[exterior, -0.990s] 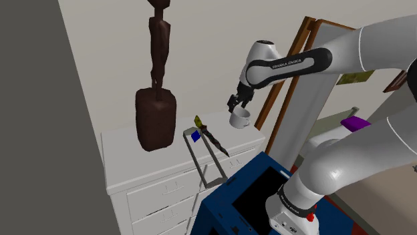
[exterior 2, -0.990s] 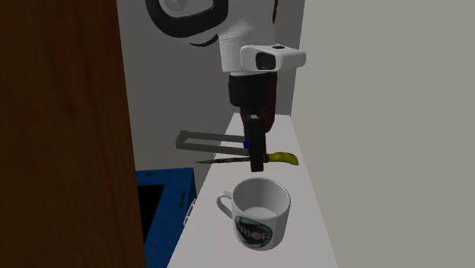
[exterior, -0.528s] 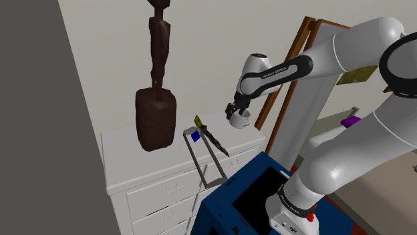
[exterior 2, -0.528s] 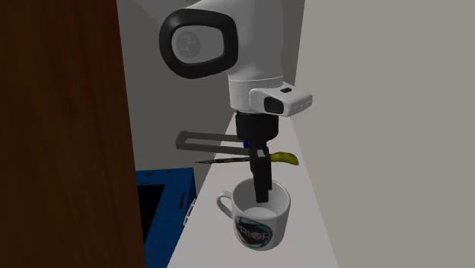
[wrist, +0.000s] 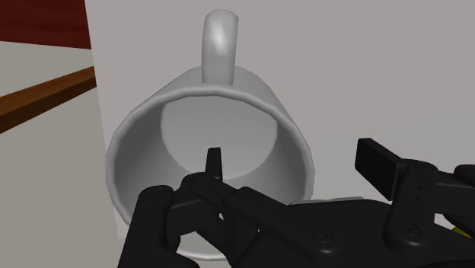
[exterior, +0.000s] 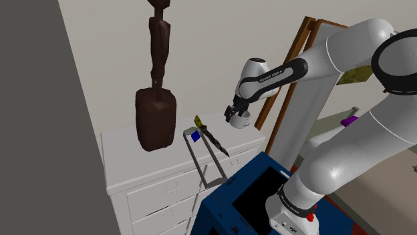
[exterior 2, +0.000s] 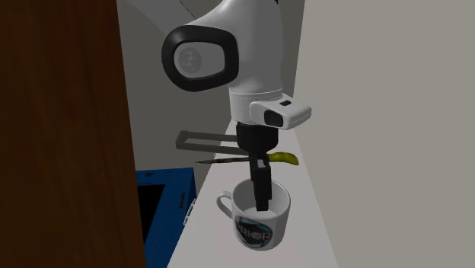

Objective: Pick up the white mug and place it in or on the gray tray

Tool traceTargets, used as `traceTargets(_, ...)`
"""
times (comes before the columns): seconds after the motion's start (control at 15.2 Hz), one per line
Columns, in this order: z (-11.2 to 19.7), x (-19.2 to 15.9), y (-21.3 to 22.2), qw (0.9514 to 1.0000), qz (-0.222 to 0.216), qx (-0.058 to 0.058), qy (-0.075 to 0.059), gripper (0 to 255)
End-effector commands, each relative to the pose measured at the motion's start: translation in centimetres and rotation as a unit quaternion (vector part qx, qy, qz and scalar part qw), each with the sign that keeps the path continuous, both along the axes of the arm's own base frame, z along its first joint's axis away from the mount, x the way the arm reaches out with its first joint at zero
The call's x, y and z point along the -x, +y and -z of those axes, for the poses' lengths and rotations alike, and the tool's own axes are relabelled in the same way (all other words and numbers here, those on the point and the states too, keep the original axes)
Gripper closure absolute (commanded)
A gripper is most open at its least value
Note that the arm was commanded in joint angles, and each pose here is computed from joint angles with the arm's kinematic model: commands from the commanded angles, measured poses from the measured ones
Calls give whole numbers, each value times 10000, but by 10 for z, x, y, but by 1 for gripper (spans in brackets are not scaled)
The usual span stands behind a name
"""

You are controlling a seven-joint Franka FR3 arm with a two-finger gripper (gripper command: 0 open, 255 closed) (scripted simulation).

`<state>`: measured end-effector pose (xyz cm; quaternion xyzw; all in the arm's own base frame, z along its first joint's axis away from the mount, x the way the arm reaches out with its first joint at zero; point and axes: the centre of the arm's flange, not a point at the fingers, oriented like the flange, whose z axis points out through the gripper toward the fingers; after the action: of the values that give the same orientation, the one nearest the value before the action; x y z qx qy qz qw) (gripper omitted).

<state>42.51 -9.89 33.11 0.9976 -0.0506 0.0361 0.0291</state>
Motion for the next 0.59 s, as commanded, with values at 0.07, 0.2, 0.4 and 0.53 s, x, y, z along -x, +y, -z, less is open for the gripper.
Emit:
traceTargets(0.07, 0, 0, 0, 10000, 0, 0, 0, 0)
traceTargets(0.2, 0, 0, 0, 10000, 0, 0, 0, 255)
traceTargets(0.4, 0, 0, 0, 10000, 0, 0, 0, 255)
traceTargets(0.53, 0, 0, 0, 10000, 0, 0, 0, 255)
